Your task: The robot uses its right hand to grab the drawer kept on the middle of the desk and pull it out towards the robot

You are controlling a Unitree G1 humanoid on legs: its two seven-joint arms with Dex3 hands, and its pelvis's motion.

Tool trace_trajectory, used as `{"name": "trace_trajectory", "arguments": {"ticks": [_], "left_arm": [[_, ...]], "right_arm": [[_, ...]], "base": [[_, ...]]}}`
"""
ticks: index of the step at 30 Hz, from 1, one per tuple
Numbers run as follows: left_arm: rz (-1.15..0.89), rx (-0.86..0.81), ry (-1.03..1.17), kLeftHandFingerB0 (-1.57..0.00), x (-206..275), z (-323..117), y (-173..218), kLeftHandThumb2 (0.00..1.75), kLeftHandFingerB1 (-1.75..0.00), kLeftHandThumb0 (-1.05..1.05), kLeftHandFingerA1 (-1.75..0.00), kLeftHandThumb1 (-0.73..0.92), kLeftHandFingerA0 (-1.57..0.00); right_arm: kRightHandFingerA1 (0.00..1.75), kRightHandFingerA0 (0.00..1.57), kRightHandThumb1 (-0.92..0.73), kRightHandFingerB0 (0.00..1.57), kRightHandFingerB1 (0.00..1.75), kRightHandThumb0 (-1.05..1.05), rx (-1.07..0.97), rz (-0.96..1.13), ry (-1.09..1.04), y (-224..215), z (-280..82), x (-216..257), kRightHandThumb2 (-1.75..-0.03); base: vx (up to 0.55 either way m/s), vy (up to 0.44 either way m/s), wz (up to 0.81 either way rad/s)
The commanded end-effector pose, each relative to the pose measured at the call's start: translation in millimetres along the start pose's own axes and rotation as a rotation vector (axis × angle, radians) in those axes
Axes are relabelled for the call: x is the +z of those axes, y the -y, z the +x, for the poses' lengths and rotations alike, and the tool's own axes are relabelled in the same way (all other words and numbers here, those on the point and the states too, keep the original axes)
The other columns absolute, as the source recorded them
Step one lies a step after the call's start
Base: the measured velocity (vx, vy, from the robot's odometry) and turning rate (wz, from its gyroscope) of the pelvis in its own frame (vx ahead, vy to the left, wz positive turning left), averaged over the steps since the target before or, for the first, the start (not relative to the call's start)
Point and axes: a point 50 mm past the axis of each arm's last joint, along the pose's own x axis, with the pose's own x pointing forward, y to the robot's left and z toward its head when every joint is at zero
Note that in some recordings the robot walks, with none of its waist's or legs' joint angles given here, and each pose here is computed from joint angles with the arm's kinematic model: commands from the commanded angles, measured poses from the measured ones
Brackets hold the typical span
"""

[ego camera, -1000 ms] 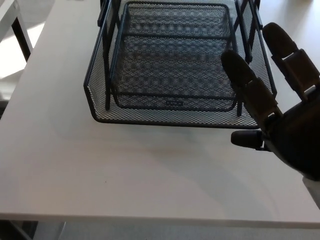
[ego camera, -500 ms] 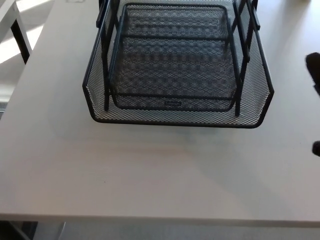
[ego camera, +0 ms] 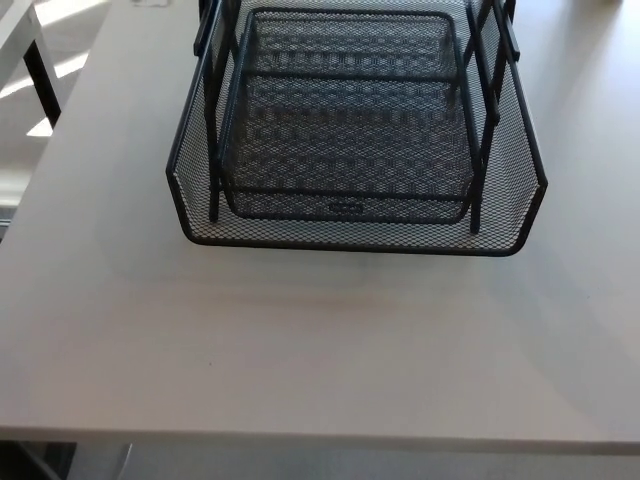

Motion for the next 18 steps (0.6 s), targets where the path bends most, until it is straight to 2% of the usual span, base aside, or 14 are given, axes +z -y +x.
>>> {"name": "trace_trajectory", "arguments": {"ticks": [1,4,6,7,8,9,10,11,13,14,15,17,18], "left_arm": [[0.001,0.010,-0.012,-0.63,-4.4,-0.6,-2.5,0.58,-0.64,-0.33,-0.90,0.65,-0.62],[0.001,0.006,-0.012,-0.63,-4.7,-0.7,-3.1,0.58,-0.62,-0.33,-0.88,0.65,-0.62],[0.000,0.013,-0.004,-0.64,-3.1,-3.7,-6.1,0.59,-0.65,-0.34,-0.90,0.65,-0.62],[-0.001,0.019,-0.004,-0.64,-2.9,-2.7,-8.0,0.59,-0.65,-0.34,-0.90,0.65,-0.62],[0.005,0.013,-0.010,-0.62,-3.1,-1.7,-7.8,0.59,-0.61,-0.32,-0.85,0.66,-0.62],[-0.001,0.015,-0.017,-0.63,-3.9,-0.1,-6.2,0.59,-0.62,-0.32,-0.87,0.65,-0.61],[-0.001,0.016,-0.020,-0.63,-4.4,0.5,-5.4,0.59,-0.62,-0.31,-0.88,0.65,-0.61],[0.001,0.014,-0.022,-0.62,-4.2,0.8,-5.2,0.59,-0.63,-0.32,-0.88,0.66,-0.61],[0.003,0.012,-0.025,-0.62,-3.8,1.1,-5.1,0.59,-0.63,-0.32,-0.88,0.66,-0.61],[-0.001,0.013,-0.013,-0.62,-2.3,-0.5,-6.3,0.58,-0.63,-0.35,-0.89,0.66,-0.61],[-0.002,0.014,-0.008,-0.63,-1.1,-1.4,-7.0,0.59,-0.64,-0.33,-0.90,0.66,-0.61],[-0.001,0.016,-0.007,-0.63,-0.8,-1.7,-7.0,0.59,-0.63,-0.32,-0.89,0.66,-0.62],[0.004,0.017,-0.012,-0.62,-2.1,-0.5,-6.1,0.60,-0.60,-0.32,-0.82,0.65,-0.62]], "right_arm": [[0.12,0.00,-0.59,0.06,0.27,-0.90,-0.159,-0.111,-0.131,4.9,-27.6,-53.8,-1.02],[0.20,0.04,-0.58,0.01,0.29,-0.88,-0.145,-0.127,-0.236,-7.2,-47.8,-73.4,-0.98],[0.44,0.04,-0.58,0.11,0.45,-0.91,-0.142,-0.185,-0.322,-19.1,-74.3,-85.5,-0.97],[0.44,0.04,-0.58,0.11,0.45,-0.91,-0.148,-0.186,-0.325,-19.7,-74.0,-85.9,-0.97],[0.45,0.02,-0.63,0.06,0.38,-0.89,-0.107,-0.189,-0.360,-27.3,-89.8,-86.0,-1.01],[0.43,0.03,-0.64,0.09,0.39,-0.89,-0.074,-0.183,-0.376,-30.7,-95.9,-84.7,-1.02],[0.50,0.05,-0.65,0.08,0.39,-0.95,-0.052,-0.158,-0.405,-33.6,-101.6,-81.6,-0.79],[0.47,0.08,-0.79,0.11,0.34,-0.88,-0.045,-0.152,-0.412,-35.1,-104.0,-80.4,-0.64],[0.47,0.08,-0.79,0.11,0.34,-0.88,-0.040,-0.146,-0.418,-37.1,-106.9,-79.4,-0.64],[0.53,0.01,-0.35,0.00,0.50,-0.41,0.015,-0.125,-0.459,-43.2,-118.5,-72.1,-0.99],[0.53,0.01,-0.36,0.00,0.50,-0.40,0.091,-0.090,-0.496,-50.0,-130.2,-62.8,-0.99],[0.52,0.00,-0.35,0.00,0.50,-0.40,0.104,-0.072,-0.516,-54.8,-135.1,-57.6,-0.98],[0.48,0.10,-0.76,0.15,0.40,-0.88,0.128,-0.034,-0.578,-62.1,-139.8,-50.1,-0.64]], "base": [[0.00,0.000,0.00],[0.00,0.000,0.00],[0.00,0.000,0.00],[0.00,0.000,0.00],[0.00,0.000,0.00],[0.00,0.000,0.00],[0.00,0.000,0.00],[0.00,0.000,0.00],[0.00,0.000,0.00],[0.00,0.000,0.00],[0.00,0.000,0.00],[0.00,0.000,0.00],[0.00,0.000,0.00]]}}
